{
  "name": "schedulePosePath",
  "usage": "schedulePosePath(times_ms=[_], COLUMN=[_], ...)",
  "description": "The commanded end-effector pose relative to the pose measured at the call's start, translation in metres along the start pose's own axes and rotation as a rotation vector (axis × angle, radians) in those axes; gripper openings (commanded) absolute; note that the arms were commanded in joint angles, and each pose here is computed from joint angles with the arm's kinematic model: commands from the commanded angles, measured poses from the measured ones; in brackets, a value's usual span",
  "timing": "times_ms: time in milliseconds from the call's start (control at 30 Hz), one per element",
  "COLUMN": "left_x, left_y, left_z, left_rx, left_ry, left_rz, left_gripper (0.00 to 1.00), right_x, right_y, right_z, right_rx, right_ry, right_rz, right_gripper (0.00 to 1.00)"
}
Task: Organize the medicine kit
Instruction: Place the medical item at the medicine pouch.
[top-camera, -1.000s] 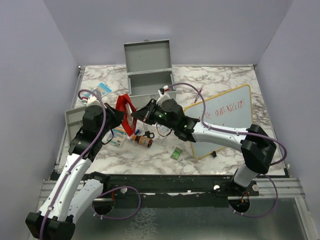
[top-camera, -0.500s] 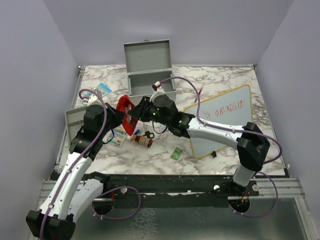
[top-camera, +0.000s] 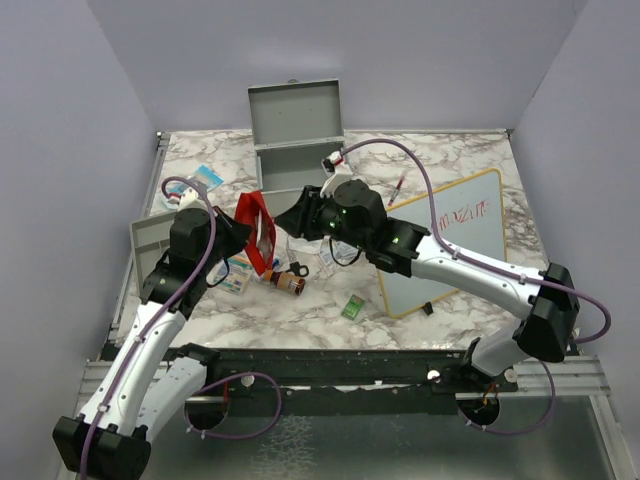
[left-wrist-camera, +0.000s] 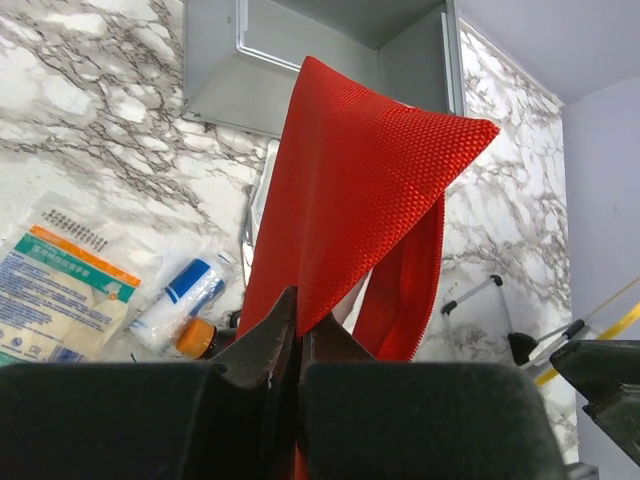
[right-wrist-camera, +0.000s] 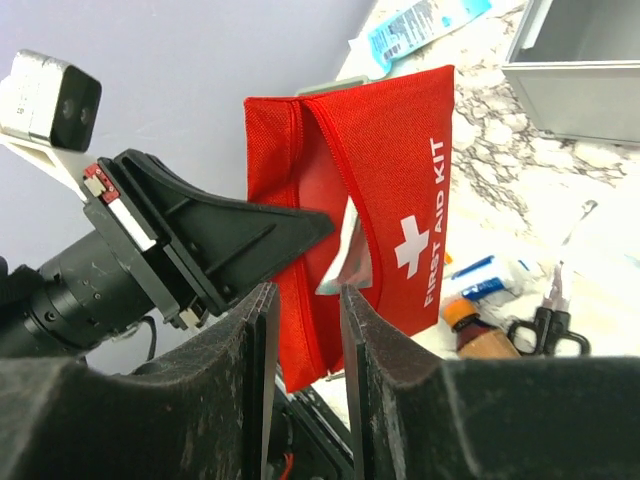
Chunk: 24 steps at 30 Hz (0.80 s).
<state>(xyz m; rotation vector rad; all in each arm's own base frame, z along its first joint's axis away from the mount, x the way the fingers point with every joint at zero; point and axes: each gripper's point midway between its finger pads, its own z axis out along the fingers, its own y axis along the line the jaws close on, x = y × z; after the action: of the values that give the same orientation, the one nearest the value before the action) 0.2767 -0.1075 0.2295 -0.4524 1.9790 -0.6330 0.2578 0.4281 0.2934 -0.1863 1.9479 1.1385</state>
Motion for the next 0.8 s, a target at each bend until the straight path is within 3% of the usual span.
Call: schedulePosePath(times_ms=[0, 200, 533, 600, 767], left_x=[0.008, 0.019, 0.022, 0.024, 0.027], left_y=[-0.018, -0.029, -0.038, -0.039, -0.041], left_z=[-0.002, -0.002, -0.002, -0.001, 0.001], left_rx=[0.083, 0.135, 0.172, 0.179, 0.193], left_ry=[0.062, 0.135, 0.174, 0.186, 0.204], left_rz=[-0.014, -0.042, -0.037, -0.039, -0.021], left_gripper=[0.0, 0.0, 0.0, 0.0, 0.0], right_x=[0.012, 0.028, 0.045, 0.048, 0.043], right_y=[-0.023, -0.02, -0.049, -0.058, -0.06], right_z=[-0.013, -0.008, 0.007, 0.007, 0.002], right_rx=[0.104, 0.076, 0.197, 0.235, 0.247], right_ry=[0.059, 0.13, 0.172, 0.175, 0.146], right_rz=[-0.08, -0.082, -0.082, -0.085, -0.086], right_gripper=[0.36, 0.45, 0.43, 0.38, 0.08])
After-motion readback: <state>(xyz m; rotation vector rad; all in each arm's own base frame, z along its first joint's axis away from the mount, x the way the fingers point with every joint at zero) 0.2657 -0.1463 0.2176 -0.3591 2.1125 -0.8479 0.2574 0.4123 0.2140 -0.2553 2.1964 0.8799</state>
